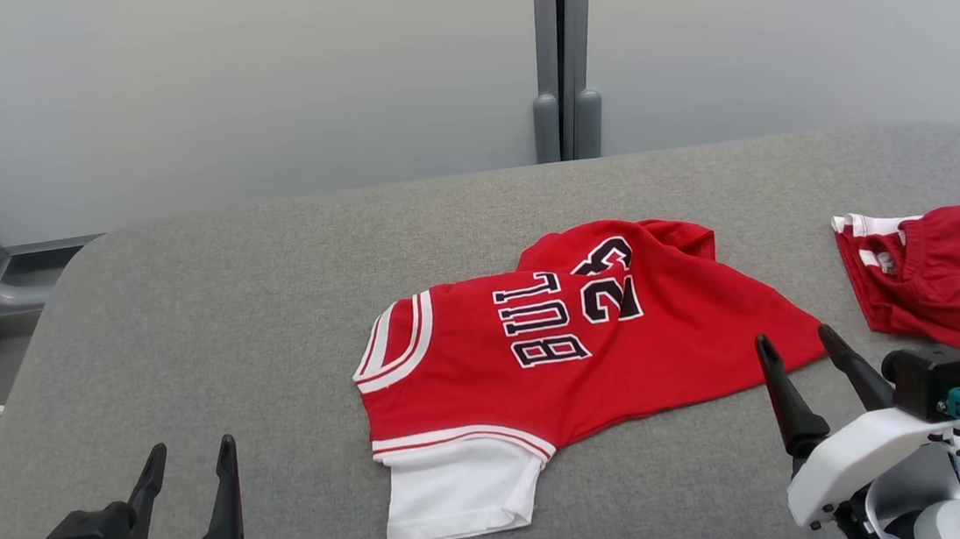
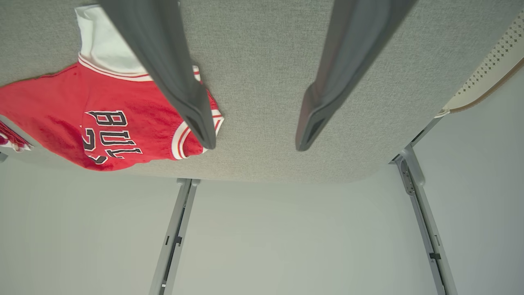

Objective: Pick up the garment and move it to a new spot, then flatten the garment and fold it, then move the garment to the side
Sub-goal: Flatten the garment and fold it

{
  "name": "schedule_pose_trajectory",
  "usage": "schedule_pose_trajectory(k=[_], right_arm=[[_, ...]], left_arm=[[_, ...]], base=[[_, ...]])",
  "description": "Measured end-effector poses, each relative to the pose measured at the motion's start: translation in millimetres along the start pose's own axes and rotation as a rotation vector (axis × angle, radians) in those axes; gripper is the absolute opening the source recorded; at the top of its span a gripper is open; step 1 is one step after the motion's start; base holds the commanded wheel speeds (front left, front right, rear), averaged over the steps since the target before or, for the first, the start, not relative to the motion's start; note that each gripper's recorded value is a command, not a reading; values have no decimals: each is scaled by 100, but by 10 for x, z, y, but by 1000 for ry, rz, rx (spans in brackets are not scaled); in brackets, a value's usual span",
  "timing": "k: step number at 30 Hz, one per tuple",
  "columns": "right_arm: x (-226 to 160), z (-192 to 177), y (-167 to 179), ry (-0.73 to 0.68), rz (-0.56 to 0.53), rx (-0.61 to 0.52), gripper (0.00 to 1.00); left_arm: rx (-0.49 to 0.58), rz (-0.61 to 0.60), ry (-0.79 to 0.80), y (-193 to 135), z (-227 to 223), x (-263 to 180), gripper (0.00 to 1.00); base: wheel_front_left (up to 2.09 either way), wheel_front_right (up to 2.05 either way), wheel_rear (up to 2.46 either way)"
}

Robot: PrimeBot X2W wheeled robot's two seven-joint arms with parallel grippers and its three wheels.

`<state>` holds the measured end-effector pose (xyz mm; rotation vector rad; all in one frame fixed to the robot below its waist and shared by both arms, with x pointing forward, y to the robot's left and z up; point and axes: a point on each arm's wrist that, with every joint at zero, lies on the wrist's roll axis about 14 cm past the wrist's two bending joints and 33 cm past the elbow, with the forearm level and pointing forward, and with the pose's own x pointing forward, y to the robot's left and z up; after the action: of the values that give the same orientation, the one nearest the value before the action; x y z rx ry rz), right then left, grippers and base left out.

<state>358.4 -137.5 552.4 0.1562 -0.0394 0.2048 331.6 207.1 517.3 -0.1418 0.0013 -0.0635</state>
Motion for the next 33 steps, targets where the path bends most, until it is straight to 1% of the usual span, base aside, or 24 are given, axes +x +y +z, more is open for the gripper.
schedule_pose_trajectory(k=[4, 23, 27, 33], right_arm=[[-36, -56, 10, 15, 1, 7, 100], [-50, -87, -3, 18, -4, 9, 100], [-41, -108, -22, 24, -9, 11, 100], [-26, -156, -62, 37, -20, 15, 100]], left_arm=[[1, -7, 9, -21, -15, -14, 100], [-6, -29, 41, -122, -76, -32, 100], [-28, -42, 117, -214, -260, -56, 100], [-135, -72, 277, -498, -674, -107, 100]], base=[[0, 0, 0], [0, 0, 0], [0, 0, 0], [0, 0, 0]])
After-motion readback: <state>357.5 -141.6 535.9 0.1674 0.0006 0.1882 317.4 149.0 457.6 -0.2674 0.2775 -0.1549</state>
